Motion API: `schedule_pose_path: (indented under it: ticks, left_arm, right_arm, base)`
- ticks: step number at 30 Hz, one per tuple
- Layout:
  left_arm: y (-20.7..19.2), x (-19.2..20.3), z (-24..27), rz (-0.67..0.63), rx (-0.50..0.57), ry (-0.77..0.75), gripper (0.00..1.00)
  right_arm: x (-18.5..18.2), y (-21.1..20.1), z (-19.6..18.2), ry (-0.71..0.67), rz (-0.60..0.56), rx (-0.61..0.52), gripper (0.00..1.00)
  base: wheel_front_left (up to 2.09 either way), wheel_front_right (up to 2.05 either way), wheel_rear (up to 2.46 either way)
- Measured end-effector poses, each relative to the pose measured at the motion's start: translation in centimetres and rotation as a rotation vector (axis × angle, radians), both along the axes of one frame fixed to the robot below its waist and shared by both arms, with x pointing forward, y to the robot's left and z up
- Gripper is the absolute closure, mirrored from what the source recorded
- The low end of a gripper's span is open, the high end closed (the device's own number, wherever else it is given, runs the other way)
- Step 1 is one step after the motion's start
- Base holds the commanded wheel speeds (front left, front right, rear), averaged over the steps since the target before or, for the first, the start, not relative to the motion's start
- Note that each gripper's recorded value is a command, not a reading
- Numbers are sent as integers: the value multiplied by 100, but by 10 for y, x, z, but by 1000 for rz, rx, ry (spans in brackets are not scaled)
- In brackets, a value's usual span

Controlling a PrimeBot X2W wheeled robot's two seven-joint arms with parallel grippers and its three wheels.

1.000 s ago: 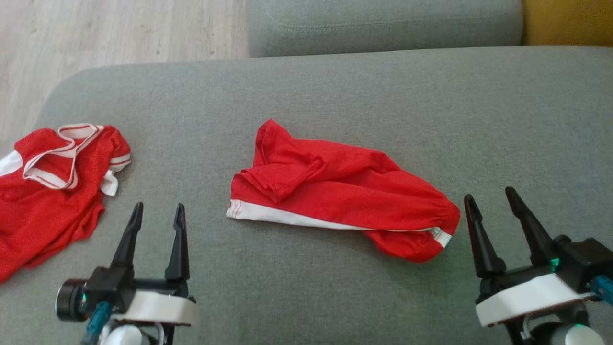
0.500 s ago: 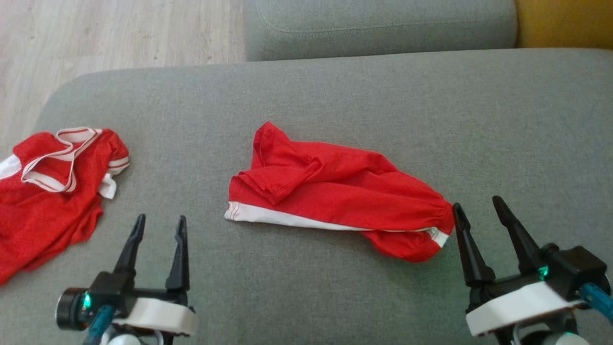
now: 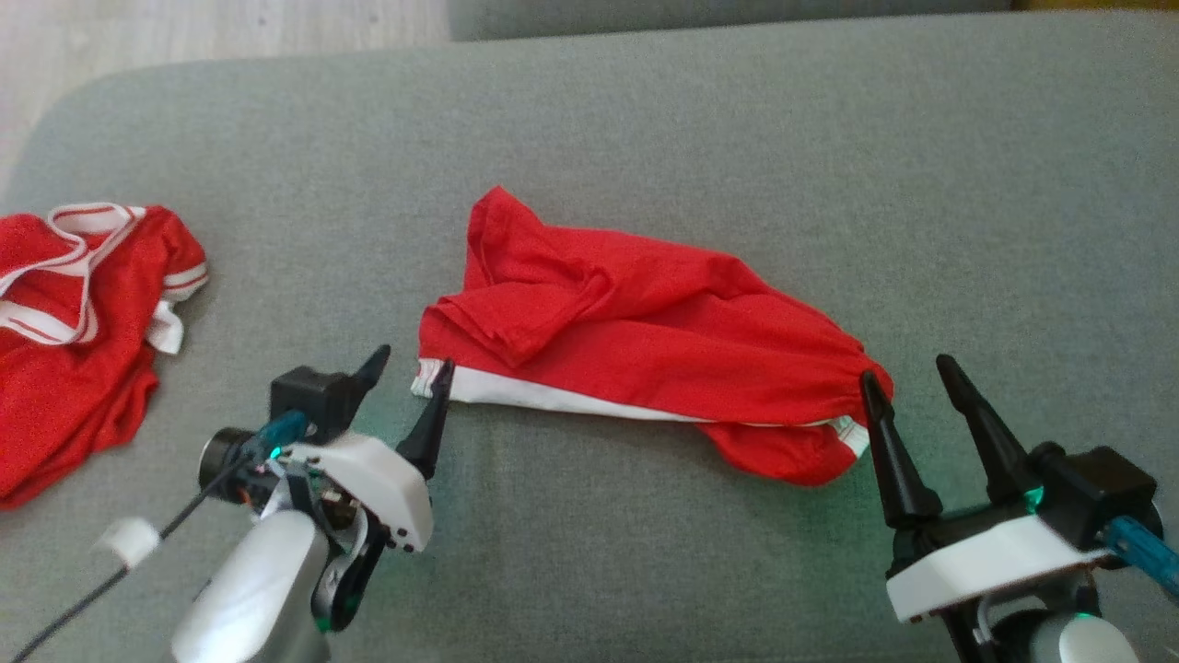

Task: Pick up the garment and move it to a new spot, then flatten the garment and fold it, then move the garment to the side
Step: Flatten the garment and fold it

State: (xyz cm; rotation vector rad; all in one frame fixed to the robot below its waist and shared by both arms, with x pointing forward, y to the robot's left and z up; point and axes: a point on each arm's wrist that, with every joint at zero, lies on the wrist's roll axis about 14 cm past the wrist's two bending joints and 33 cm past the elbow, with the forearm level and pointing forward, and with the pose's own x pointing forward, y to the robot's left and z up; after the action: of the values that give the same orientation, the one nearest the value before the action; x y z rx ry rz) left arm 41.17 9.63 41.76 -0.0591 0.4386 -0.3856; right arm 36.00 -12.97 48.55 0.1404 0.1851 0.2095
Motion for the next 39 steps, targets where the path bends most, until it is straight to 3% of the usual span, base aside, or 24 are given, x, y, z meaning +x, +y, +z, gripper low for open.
schedule_pose_path:
  ticks: [5, 6, 8, 9, 22, 23, 24, 25, 29, 34, 39]
  left_arm:
    - [-6, -4, -42, -56, 20, 191, 0]
    - [-7, -6, -49, -65, 25, 224, 6]
    - [-9, -4, -52, -74, 24, 249, 65]
    - [-10, -2, -52, -82, 23, 253, 100]
    - [-10, 0, -51, -78, 6, 236, 100]
    - [-10, 0, -50, -76, 2, 230, 100]
    - [-10, 1, -49, -72, -3, 221, 100]
    - [-10, 1, -48, -69, -6, 214, 100]
    - [-13, 8, -29, -55, -48, 121, 100]
    - [-17, 26, 28, -35, -126, -88, 100]
    - [-15, 32, 138, -44, -182, -432, 100]
  right_arm:
    - [3, -6, -18, 66, -17, -3, 0]
    - [2, -8, -24, 88, -21, -4, 0]
    - [0, -10, -33, 134, -26, -10, 0]
    - [-2, -10, -38, 163, -24, -10, 0]
    - [-20, 17, -72, 403, 76, 41, 0]
    - [-20, 17, -72, 407, 79, 42, 22]
    - [-20, 19, -74, 413, 83, 44, 89]
    - [-20, 19, -73, 412, 85, 49, 100]
    - [-19, 19, -68, 396, 92, 39, 100]
    - [-7, 7, -36, 264, 73, 19, 100]
    - [13, -7, 33, 6, 69, -55, 100]
  base:
    - [0, 0, 0]
    - [0, 0, 0]
    - [0, 0, 0]
    - [0, 0, 0]
    - [0, 0, 0]
    - [0, 0, 0]
    - [0, 0, 0]
    - [0, 0, 0]
    - [0, 0, 0]
    - [0, 0, 0]
    - [0, 0, 0]
